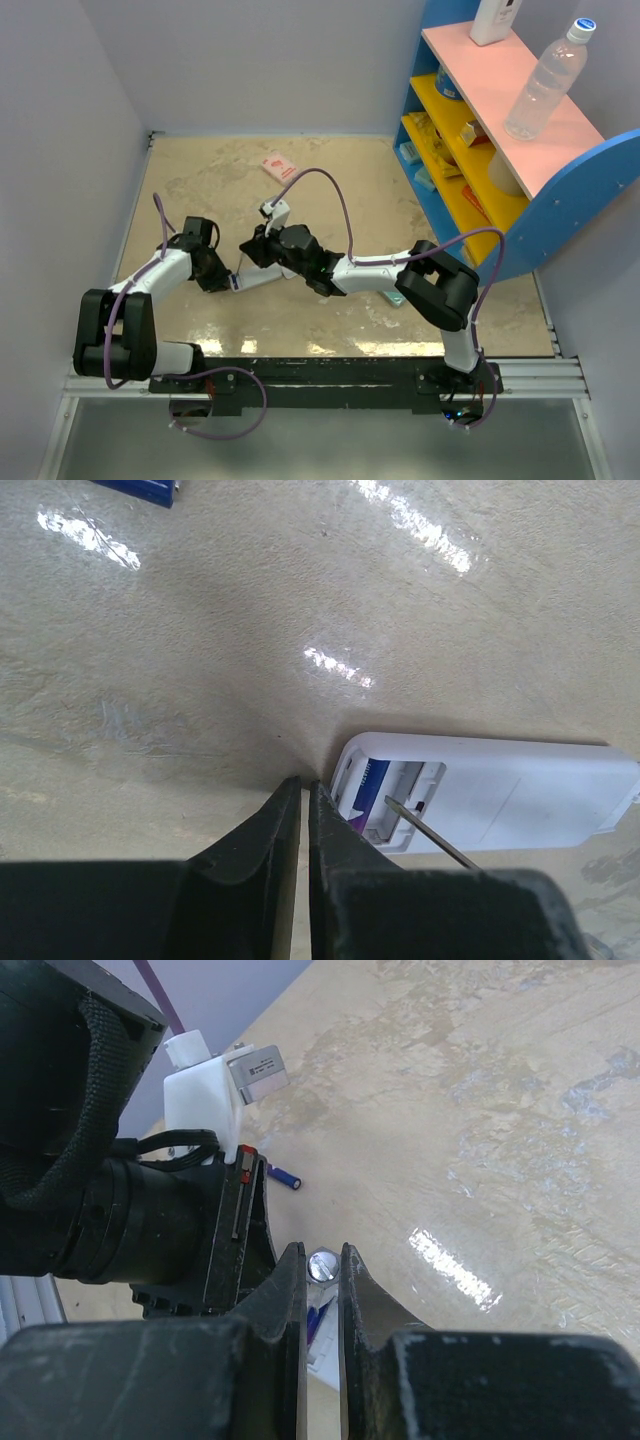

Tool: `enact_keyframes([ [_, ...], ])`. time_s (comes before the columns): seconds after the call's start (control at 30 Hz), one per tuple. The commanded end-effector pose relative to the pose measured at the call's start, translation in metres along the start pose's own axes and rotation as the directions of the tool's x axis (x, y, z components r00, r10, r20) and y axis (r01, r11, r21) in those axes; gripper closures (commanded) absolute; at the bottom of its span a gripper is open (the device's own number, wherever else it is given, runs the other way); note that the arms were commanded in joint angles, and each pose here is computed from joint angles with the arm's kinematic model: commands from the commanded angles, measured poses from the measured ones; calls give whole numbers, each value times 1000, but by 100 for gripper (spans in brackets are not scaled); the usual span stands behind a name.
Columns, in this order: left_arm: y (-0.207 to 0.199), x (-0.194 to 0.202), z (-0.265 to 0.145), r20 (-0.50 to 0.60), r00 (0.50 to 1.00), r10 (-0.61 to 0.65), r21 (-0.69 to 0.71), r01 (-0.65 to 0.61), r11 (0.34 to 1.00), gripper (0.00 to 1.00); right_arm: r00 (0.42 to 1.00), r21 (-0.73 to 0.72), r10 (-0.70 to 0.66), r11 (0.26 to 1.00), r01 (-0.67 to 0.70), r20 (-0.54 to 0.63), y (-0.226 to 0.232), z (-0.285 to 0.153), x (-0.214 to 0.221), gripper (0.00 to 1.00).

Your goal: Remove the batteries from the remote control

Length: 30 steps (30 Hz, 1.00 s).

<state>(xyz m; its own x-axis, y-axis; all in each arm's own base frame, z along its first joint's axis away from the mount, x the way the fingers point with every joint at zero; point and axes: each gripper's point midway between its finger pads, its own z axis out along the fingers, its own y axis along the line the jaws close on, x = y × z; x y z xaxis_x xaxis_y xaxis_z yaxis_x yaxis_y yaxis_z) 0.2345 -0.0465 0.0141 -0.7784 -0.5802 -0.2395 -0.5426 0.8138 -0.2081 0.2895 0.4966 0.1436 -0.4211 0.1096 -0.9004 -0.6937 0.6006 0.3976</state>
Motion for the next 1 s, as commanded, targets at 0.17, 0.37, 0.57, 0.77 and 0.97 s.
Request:
enact_keyframes([
  [0.17,-1,-5,2,22,1000,6,10,-6,1000,88,999,-12,8,1000,-8,34,0,2,-5,100],
  [0.37,-1,-5,3,21,1000,6,9,-6,1000,88,999,2,6,1000,-6,35,-5,1,1,100],
  [0.57,-2,-4,5,15,1000,1,12,-1,1000,88,1000,1,3,1000,-3,22,-7,3,8,100],
  [0.77,-1,-1,8,3,1000,1,12,-1,1000,91,996,-40,80,996,-78,41,-4,0,12,100],
  [0.97,-1,3,11,-12,1000,1,18,-1,1000,100,982,-80,185,980,-181,43,-12,-4,19,100],
])
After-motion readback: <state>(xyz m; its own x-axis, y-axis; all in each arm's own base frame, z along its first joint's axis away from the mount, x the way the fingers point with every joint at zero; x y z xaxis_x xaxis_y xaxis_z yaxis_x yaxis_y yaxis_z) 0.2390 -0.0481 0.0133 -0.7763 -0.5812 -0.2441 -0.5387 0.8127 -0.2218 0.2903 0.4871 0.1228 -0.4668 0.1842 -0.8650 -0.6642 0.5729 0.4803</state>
